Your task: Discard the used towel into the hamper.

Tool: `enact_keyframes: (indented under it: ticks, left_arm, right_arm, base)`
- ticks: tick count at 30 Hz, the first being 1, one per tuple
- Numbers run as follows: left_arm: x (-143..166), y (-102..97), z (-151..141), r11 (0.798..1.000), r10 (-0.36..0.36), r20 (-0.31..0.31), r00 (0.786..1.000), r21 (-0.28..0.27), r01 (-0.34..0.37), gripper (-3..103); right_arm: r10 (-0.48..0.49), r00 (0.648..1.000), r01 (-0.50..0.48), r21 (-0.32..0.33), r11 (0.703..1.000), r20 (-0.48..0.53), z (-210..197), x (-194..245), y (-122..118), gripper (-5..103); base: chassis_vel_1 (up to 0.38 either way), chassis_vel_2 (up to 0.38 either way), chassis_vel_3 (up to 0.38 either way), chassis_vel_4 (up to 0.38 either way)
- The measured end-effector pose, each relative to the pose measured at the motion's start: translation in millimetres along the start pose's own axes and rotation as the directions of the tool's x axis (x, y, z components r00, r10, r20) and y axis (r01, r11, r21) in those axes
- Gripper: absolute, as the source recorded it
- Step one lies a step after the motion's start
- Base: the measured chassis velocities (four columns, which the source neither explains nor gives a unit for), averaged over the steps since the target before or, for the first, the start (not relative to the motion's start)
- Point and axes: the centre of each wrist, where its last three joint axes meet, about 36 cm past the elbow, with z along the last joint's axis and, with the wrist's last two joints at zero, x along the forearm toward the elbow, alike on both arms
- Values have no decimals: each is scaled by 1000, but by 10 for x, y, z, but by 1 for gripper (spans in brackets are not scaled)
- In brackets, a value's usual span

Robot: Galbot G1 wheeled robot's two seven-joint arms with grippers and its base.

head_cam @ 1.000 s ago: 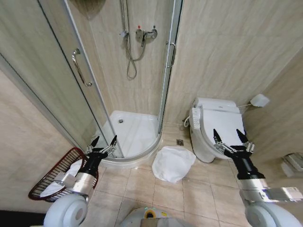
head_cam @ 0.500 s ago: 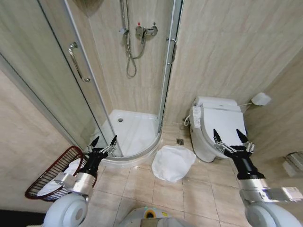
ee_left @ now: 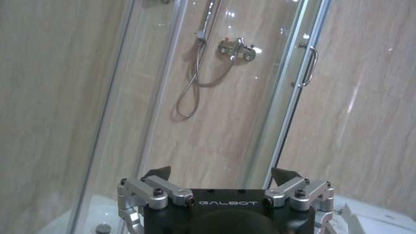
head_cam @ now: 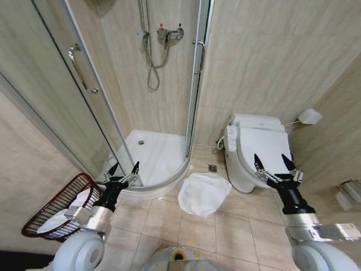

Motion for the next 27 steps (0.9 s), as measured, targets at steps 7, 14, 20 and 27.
enact_keyframes:
  ticks: [7, 14, 20, 27]
  left_arm:
    - [0, 0, 0, 1000, 0, 0, 1000, 0, 0, 100]
    - [0, 0, 0, 1000, 0, 0, 1000, 0, 0, 100]
    - [0, 0, 0, 1000, 0, 0, 1000, 0, 0, 100]
    - [0, 0, 0, 1000, 0, 0, 1000, 0, 0, 100]
  right_arm:
    - [0, 1000, 0, 0, 1000, 0, 0, 0, 0, 100]
    - [0, 1000, 0, 0, 1000, 0, 0, 0, 0, 100]
    - [0, 1000, 0, 0, 1000, 0, 0, 0, 0, 100]
    - [0, 1000, 0, 0, 1000, 0, 0, 0, 0, 100]
  base:
    - [0, 0, 0, 0]
    - [0, 0, 0, 0]
    - [0, 0, 0, 0]
    - [0, 0, 0, 0]
